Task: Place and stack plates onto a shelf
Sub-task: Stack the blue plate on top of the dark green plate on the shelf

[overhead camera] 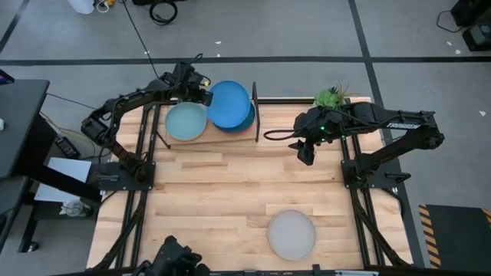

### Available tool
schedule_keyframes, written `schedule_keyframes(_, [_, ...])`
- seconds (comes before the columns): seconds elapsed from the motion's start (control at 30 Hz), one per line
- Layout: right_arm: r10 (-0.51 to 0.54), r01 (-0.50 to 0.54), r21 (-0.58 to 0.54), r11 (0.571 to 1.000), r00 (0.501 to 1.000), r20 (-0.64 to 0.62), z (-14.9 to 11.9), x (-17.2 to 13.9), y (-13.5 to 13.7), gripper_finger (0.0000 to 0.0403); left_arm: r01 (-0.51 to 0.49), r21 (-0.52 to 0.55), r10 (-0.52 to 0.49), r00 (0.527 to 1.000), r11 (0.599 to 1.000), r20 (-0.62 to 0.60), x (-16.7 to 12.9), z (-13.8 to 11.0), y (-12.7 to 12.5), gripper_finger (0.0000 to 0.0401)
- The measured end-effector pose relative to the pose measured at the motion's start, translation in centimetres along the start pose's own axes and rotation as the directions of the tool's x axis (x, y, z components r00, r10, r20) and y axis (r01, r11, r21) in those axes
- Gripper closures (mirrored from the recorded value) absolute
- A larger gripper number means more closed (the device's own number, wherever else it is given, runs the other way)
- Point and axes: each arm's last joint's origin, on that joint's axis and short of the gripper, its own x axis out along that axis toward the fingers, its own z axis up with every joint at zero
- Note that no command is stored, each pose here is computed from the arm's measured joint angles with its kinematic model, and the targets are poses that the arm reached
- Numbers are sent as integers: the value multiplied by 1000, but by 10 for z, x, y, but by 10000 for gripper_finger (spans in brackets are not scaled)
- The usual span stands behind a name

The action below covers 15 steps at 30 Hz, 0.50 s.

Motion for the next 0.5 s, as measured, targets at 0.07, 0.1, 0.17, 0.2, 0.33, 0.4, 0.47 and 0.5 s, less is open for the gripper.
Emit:
schedule_keyframes(0.07, [3,-3,2,1000,1000,9,1,0,0,208,6,-26,-6,1000,1000,11,3,1,0,387])
schedule_keyframes(0.1, [4,-4,4,1000,1000,11,1,0,0,208,12,-32,-12,1000,999,15,4,1,0,387])
schedule_keyframes(0.17, [4,-4,5,1000,1000,11,1,0,0,208,16,-35,-15,1000,999,21,4,2,0,387])
schedule_keyframes(0.2, [4,-4,5,1000,1000,11,1,0,0,208,17,-38,-16,1000,999,24,4,2,0,387])
schedule_keyframes(0.33, [4,-4,5,1000,1000,11,1,0,0,208,9,-44,-8,1000,999,25,4,2,0,387])
schedule_keyframes(0.4, [4,-4,5,1000,1000,11,1,0,0,208,0,-39,1,1000,999,26,5,2,-2,387])
schedule_keyframes(0.47, [5,-5,5,1000,1000,11,1,0,0,208,-6,-35,7,1000,999,26,6,1,-3,387])
schedule_keyframes(0.5, [5,-5,5,1000,1000,11,1,0,0,208,-8,-33,9,1000,999,25,7,1,-3,387])
